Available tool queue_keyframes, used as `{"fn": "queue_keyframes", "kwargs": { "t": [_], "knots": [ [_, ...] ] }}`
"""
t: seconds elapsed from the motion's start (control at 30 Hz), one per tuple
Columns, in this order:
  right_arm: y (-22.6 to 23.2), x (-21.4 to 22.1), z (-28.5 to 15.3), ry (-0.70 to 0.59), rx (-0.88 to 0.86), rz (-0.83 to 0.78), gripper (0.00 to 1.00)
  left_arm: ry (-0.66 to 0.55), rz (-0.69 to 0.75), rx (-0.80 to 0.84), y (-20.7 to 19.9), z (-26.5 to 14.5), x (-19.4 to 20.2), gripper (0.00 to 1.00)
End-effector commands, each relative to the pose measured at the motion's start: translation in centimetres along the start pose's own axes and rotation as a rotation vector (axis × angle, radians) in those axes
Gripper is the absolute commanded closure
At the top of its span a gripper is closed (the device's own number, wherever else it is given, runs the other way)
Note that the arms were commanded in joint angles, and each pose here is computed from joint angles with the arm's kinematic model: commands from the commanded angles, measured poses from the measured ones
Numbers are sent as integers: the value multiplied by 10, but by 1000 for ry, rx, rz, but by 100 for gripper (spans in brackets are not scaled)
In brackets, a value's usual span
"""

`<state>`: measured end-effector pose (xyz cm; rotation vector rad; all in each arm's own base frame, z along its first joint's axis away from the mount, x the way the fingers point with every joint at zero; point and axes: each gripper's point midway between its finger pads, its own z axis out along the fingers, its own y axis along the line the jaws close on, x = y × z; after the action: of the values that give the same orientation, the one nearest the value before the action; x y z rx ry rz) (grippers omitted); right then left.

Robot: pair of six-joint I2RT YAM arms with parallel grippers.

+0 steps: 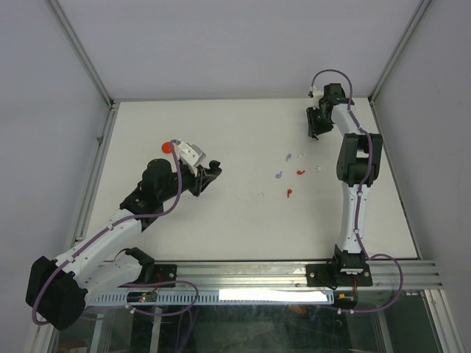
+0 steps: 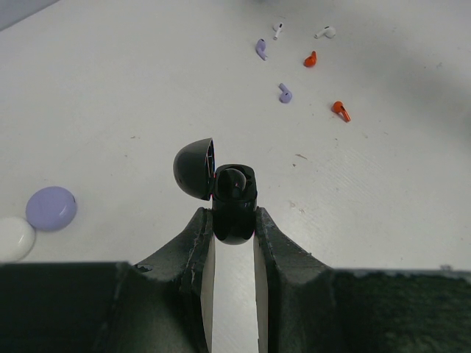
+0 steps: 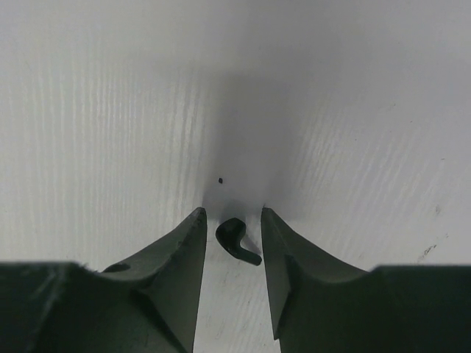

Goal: Insert the wireless bluetooth earbuds into the charging case
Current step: Pick up the earbud from the center of the board.

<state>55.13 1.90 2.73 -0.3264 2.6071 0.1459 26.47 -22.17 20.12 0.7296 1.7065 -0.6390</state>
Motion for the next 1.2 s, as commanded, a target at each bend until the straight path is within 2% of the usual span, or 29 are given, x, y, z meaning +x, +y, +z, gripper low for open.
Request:
{"fn": "queue_keyframes", "kwargs": {
  "t": [0.0,0.5,0.73,0.87,1.03,1.17],
  "knots": [
    [1,1,-16,7,5,-11,63,-95,37,28,-5,0,-35,100],
    [11,26,-16,130,71,-67,65,-107,35,31,-6,-1,-39,100],
    [9,32,-16,170,93,-66,73,-110,33,32,-6,-2,-40,100],
    [15,26,-30,138,100,-62,82,-119,28,35,-7,-3,-42,100],
    [33,16,-52,72,85,-24,88,-163,6,35,-9,-5,-49,100],
    [57,4,-76,-2,70,-5,89,-233,-21,17,-8,-10,-54,100]
  ]
}}
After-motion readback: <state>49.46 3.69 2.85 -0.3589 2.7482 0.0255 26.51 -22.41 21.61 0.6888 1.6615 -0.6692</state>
